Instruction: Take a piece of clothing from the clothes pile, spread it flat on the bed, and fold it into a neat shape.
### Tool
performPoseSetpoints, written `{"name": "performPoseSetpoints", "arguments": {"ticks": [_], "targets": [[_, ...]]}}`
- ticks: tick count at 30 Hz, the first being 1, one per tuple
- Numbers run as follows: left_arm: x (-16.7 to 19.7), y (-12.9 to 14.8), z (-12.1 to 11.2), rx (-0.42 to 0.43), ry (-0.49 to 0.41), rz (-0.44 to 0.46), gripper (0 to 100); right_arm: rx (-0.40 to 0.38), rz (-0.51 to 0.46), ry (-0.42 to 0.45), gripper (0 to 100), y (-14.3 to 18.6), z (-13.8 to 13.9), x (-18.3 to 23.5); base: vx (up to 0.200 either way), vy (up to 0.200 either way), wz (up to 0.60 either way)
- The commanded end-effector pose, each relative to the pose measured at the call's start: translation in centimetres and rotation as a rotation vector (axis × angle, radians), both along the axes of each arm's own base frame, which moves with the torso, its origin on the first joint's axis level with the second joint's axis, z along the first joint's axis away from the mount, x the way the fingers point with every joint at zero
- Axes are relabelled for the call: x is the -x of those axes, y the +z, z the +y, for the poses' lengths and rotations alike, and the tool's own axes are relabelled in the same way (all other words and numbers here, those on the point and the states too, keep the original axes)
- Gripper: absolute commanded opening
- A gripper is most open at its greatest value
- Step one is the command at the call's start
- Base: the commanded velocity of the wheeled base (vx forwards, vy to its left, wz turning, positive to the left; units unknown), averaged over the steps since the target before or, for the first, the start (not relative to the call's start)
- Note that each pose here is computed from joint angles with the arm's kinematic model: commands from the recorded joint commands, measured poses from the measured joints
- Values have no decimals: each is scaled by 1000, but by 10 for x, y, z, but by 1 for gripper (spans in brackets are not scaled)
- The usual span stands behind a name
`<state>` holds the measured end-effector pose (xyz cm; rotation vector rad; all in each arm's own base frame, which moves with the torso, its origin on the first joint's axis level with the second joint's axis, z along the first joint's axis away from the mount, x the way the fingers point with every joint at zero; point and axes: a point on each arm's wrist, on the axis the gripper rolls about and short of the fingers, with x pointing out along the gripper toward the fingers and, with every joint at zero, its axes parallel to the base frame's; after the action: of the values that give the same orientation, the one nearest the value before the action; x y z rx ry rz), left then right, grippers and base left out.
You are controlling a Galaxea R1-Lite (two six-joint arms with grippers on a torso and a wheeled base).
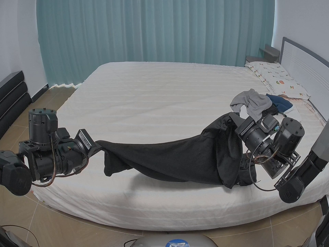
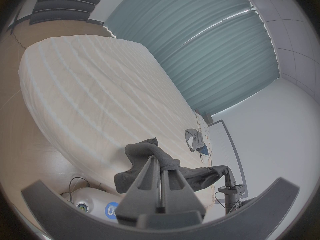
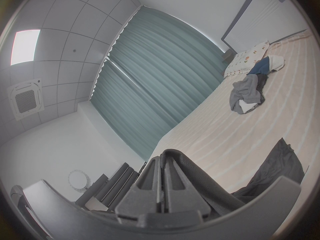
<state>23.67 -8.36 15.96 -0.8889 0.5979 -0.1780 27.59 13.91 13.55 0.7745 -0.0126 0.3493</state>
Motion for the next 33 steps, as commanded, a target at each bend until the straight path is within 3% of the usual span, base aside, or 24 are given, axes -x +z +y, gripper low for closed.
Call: {"name": "performPoseSetpoints", "arguments": {"ticks": [1, 5, 14, 24, 27, 33], "targets": [[5, 6, 0, 6, -8, -22, 0, 11, -28, 14, 0, 9, 2, 11, -200, 0, 0], [16, 17, -4, 18, -32, -62, 0, 38, -61, 61, 0, 19, 7, 32, -200, 0, 0], [32, 43, -9, 54, -76, -160, 0, 41, -192, 28, 0, 66, -3, 47, -200, 0, 0], [40, 110, 3, 45, -46, -242, 0, -11, -349, -2, 0, 189, -39, 94, 0, 0, 0], [34, 150, 10, 51, -1, -281, 0, -10, -378, -60, 0, 242, -56, 89, 0, 0, 0], [-10, 172, 6, 24, 43, -200, 0, 26, -330, -184, 0, 288, -74, 51, 0, 0, 0]]}}
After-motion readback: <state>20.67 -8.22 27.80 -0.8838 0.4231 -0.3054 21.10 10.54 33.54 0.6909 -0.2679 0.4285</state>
